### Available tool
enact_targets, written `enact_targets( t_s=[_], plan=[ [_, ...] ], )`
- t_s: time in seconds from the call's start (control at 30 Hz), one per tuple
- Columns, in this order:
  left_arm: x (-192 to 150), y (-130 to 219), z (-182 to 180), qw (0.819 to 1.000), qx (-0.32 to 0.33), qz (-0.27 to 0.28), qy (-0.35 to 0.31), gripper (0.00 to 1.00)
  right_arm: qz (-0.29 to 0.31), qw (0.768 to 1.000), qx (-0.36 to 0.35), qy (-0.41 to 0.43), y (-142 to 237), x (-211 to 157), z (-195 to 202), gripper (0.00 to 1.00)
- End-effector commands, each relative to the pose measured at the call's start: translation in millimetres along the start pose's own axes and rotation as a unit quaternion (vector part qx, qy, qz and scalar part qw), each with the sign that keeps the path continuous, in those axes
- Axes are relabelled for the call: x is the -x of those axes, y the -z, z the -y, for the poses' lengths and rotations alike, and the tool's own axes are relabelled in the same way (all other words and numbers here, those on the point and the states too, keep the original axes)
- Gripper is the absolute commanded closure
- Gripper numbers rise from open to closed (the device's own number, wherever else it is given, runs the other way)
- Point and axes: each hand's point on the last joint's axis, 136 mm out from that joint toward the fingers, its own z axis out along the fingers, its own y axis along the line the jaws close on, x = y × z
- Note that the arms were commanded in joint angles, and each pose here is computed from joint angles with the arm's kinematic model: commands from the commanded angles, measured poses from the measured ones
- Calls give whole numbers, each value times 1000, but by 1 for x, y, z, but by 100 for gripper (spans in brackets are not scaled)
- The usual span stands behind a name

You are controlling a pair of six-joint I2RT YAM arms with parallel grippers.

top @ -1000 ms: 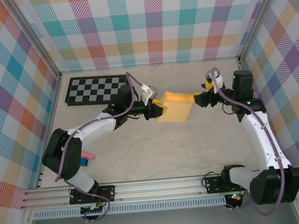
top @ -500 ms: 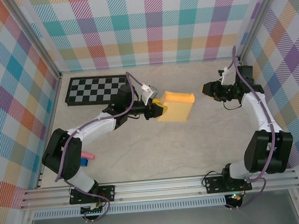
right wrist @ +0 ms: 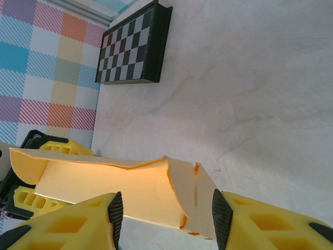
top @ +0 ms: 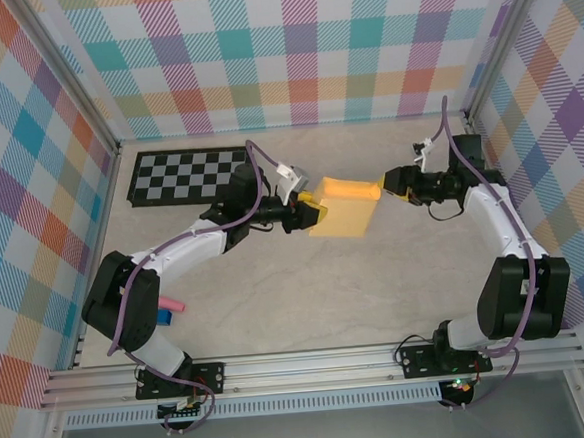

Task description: Fold the paper box

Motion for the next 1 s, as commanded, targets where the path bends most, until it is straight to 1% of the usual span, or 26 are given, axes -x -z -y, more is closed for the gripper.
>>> enact_targets(
  t_s=[0.0, 0.17, 0.23, 0.37, 0.47, 0.63, 0.73, 0.8, 0.83, 0.93, 0.97],
  plan=[
    [26, 5, 6, 999, -10, 28, -17, 79, -5, 999, 35, 13, -4, -2, -11, 50],
    [26, 5, 5, 999, -9, 28, -14, 79, -17, 999, 36, 10, -10, -7, -12, 57],
    [26, 4, 5, 999, -10, 28, -13, 79, -17, 999, 36, 11, -10, -8, -12, 63],
    [25, 4, 5, 1000, -10, 26, -13, 79, -22, 999, 29, 14, -11, -9, -11, 70],
    [25, 4, 5, 1000, -10, 27, -13, 79, -31, 999, 23, 17, -13, -11, -10, 73],
    [27, 4, 5, 999, -10, 30, -13, 79, -40, 999, -7, 22, -17, -17, 0, 73],
    [27, 4, 5, 999, -10, 30, -13, 79, -45, 999, -15, 24, -20, -20, 4, 77],
    [26, 4, 4, 999, -10, 29, -12, 79, -47, 998, -21, 27, -21, -22, 6, 81],
    [25, 3, 4, 999, -9, 29, -13, 79, -48, 998, -22, 30, -22, -22, 6, 87],
    [27, 3, 1, 999, -1, 33, -11, 80, -52, 998, -23, 35, -24, -25, 6, 93],
    [27, 3, 0, 999, 1, 35, -10, 80, -52, 998, -24, 38, -25, -26, 6, 94]
  ],
)
